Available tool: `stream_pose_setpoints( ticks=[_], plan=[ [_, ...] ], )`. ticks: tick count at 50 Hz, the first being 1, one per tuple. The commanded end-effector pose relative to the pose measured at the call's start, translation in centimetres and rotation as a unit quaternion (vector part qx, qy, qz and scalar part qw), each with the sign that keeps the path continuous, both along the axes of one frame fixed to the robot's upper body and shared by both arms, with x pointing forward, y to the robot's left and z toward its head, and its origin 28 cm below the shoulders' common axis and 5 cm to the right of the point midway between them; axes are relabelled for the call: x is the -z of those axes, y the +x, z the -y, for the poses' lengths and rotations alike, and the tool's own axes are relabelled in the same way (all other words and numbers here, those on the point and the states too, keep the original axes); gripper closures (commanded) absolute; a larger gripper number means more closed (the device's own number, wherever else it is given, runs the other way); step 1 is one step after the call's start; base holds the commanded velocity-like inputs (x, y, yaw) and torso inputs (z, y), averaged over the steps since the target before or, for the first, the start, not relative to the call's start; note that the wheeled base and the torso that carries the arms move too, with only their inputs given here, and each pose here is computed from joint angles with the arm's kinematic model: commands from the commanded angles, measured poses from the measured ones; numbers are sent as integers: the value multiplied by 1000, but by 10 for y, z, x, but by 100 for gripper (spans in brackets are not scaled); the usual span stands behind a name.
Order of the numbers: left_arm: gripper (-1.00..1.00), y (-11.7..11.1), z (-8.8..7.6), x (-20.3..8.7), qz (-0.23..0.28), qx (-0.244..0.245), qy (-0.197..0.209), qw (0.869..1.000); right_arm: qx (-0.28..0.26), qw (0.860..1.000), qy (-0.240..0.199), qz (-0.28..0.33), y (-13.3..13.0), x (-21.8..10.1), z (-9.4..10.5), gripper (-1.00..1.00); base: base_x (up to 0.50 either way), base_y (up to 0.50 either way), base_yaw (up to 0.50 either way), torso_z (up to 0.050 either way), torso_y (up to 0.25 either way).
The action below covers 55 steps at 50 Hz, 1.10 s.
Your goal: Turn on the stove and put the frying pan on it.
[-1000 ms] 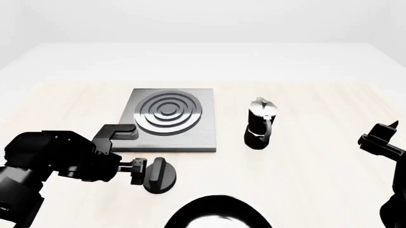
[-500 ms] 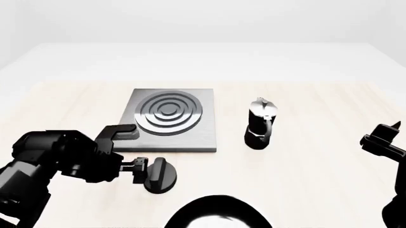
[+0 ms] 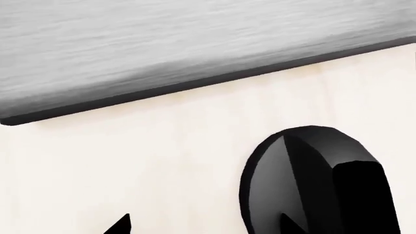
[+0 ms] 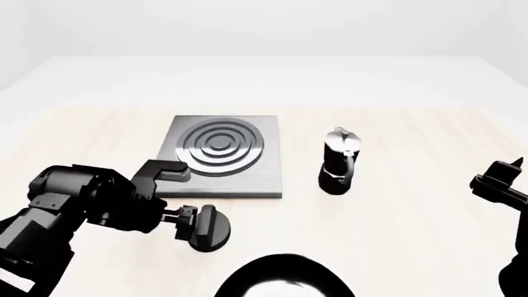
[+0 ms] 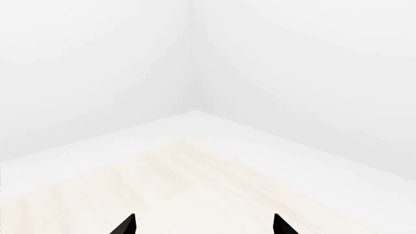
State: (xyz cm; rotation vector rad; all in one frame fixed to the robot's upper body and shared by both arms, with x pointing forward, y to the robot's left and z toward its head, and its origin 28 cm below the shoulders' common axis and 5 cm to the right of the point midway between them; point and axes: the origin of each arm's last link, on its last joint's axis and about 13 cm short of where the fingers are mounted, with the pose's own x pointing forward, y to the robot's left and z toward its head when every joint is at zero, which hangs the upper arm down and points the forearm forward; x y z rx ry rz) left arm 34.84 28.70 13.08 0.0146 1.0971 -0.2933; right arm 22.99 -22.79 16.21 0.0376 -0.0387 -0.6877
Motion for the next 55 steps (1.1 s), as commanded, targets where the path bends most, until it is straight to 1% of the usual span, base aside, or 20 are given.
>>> stream_pose_setpoints(
  ticks=[1, 13, 18, 19, 20, 27, 29, 31, 35, 38, 50, 55],
  plan=[
    [-100, -10, 15, 13, -27, 57, -1, 998, -2, 1000, 0, 2, 1, -2, -1, -100, 0, 0, 0, 0, 0],
    [-100, -15, 20, 5, -18, 90, -5, 996, -3, 1000, 0, 1, 1, -1, -1, -100, 0, 0, 0, -2, 0],
    [-100, -13, 21, 4, -11, 87, -9, 996, -3, 1000, 1, 1, 2, 0, -1, -100, 0, 0, 0, 0, 0],
    [-100, -12, 22, 4, -7, 84, -9, 996, -3, 1000, 1, 0, 2, 0, -1, -100, 0, 0, 0, 0, 0],
    [-100, -9, 22, 3, 6, 67, -11, 998, -4, 1000, 0, 1, 2, 0, -1, -100, 0, 0, 0, 0, 0],
    [-100, -5, 25, 0, 15, 76, -15, 997, -4, 1000, 1, 0, 2, 0, -2, -100, 0, 0, 0, 0, 0],
    [-100, -2, 26, -2, 23, 68, -19, 997, -4, 1000, 1, 0, 2, 1, -2, -100, 0, 0, 0, 0, 0],
    [-100, 4, 27, -3, 37, 48, -14, 998, -5, 1000, 1, -1, 2, 2, -2, -100, 0, 0, 0, -5, 0],
    [-100, 11, 28, -6, 48, 37, -14, 998, -4, 1000, 2, -1, 1, 2, -1, -100, 0, 0, 0, 0, 0],
    [-100, 16, 30, -9, 61, 18, -15, 998, -5, 1000, 2, 0, 1, 1, -1, -100, 0, 0, 0, 0, 0],
    [-100, 31, 35, -15, 79, -35, -4, 996, -4, 1000, 2, 1, 0, 1, -1, -100, 0, 0, 0, 0, 0],
    [-100, 31, 34, -19, 89, -41, -6, 995, -4, 1000, 3, 1, 0, 1, -1, -100, 0, 0, 0, 0, 0]
  ],
)
